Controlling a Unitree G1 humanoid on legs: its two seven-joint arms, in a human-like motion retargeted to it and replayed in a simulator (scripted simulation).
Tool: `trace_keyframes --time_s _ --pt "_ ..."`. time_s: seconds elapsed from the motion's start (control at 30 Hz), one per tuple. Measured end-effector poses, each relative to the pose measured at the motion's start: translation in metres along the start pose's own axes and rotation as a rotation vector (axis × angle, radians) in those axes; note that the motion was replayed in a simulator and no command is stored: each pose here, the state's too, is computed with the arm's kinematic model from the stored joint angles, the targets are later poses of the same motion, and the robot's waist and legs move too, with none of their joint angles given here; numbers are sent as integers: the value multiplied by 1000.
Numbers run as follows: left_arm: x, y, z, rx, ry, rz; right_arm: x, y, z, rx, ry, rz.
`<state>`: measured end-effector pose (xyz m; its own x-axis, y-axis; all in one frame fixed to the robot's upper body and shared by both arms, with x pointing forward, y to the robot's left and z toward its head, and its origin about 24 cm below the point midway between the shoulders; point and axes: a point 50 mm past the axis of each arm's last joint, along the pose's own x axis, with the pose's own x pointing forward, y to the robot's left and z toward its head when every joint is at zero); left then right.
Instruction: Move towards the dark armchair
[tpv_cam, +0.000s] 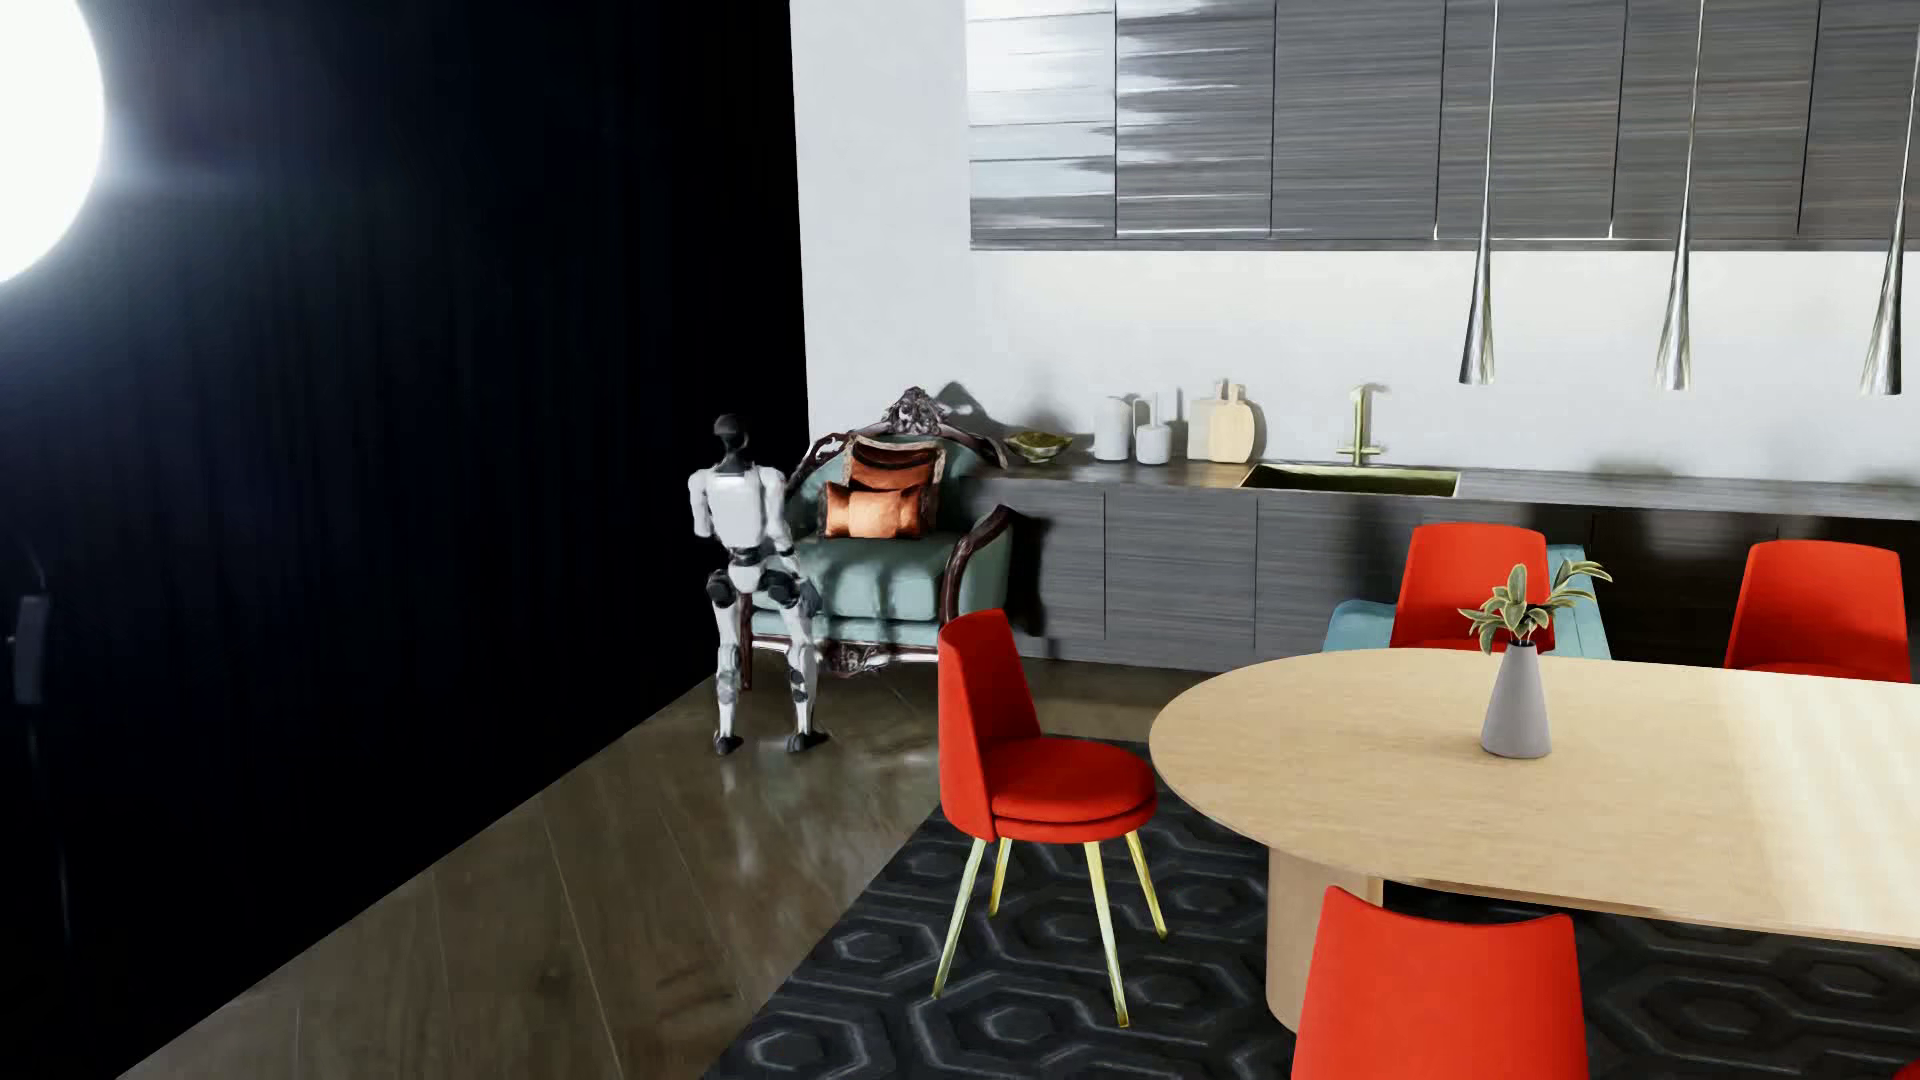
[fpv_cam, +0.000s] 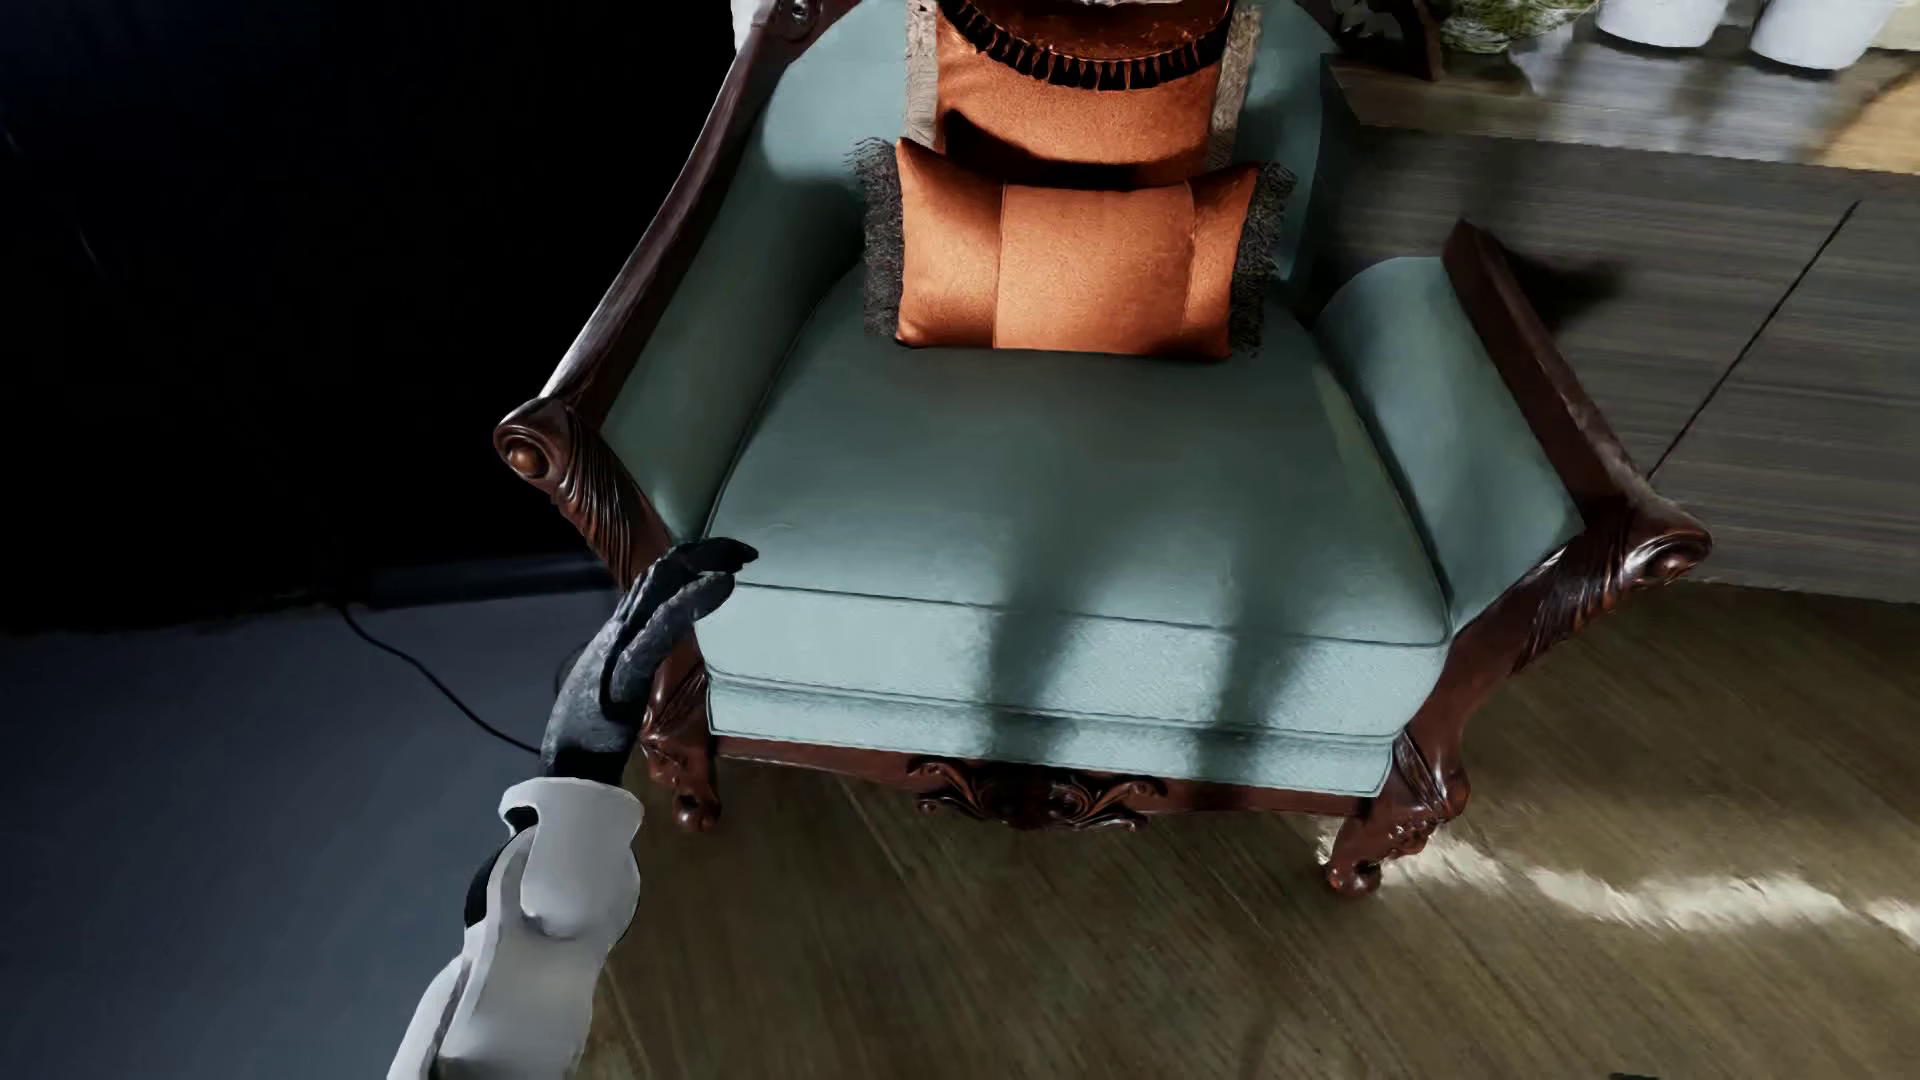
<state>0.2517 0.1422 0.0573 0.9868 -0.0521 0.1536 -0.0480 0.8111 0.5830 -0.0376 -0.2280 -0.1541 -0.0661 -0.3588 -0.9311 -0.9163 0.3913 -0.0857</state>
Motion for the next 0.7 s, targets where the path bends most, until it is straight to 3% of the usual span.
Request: trace_keyframes --time_s 0.1,0.2,0.27,0.3,0.33,0.37,0.4,0.47,0.53,0.6,0.7 --pt "-13 8 -47 74 246 38 -5 -6 21 347 -22 16" --pt "-75 -25 -136 157 850 -158 -21 -73 51 479 -51 -319" --pt "-154 -47 -180 248 1254 -522 -38 -126 73 516 -205 -474" --pt "-196 -58 -187 378 1328 -844 -49 -154 85 514 -311 -522" --pt "-227 -70 -184 498 1259 -1179 -62 -180 95 487 -412 -571" --pt "-251 -78 -179 479 1219 -1345 -77 -202 102 447 -490 -638" --pt "-271 -80 -175 337 1292 -1311 -92 -220 104 404 -538 -726" --pt "-298 -79 -169 64 1480 -1042 -116 -240 102 397 -585 -916" --pt "-295 -75 -167 102 1467 -867 -118 -237 98 514 -598 -966" --pt "-275 -73 -168 221 1364 -816 -101 -221 95 581 -565 -848" --pt "-230 -71 -169 241 1250 -717 -64 -184 86 425 -353 -672"
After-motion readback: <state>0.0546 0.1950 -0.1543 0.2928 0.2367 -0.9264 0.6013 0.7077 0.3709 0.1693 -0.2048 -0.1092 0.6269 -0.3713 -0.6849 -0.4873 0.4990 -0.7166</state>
